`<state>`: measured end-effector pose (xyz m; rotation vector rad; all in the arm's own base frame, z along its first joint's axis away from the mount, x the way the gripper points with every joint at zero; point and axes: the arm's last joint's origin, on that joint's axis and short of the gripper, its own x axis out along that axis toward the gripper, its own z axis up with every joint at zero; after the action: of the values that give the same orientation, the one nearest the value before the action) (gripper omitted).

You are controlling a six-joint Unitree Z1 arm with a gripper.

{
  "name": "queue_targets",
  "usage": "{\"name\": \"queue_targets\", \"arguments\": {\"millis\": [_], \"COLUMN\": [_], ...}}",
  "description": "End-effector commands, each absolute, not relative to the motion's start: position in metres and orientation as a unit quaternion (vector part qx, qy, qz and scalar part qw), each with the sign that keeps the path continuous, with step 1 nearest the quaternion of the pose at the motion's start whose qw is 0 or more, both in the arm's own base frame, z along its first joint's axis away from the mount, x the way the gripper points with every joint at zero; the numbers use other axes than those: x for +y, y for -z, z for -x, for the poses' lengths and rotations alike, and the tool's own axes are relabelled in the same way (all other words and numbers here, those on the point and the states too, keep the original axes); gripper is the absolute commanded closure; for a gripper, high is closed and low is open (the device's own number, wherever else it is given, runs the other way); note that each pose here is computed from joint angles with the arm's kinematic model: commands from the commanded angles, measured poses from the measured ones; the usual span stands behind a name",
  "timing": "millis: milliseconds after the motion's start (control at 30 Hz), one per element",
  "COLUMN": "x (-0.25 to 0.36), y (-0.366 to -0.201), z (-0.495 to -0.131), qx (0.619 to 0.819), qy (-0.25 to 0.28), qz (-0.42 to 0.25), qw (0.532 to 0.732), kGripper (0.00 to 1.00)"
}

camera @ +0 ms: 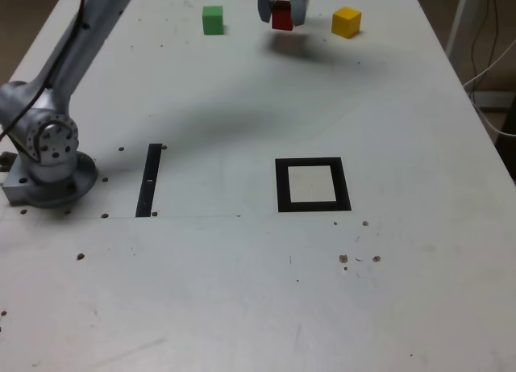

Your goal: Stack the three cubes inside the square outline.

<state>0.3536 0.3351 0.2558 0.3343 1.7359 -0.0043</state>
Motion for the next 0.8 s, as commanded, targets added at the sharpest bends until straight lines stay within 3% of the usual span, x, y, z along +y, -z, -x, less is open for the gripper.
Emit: {"name": "queue_targets", "arguments": {"millis": [0,233,767], "x": [0.323,0.289,0.186], "y": [-0.272,-0.289,-0.3], "z": [-0.352,-0.342,-0.329], "qx": [0.751,0.746,0.739], "qy": [-0.005,0.0,-0.001], "qz": [-0.151,-0.123,-0.095], "qw": [0.642,0.654,0.667], "kGripper": [0.61,0.61,0.61]}}
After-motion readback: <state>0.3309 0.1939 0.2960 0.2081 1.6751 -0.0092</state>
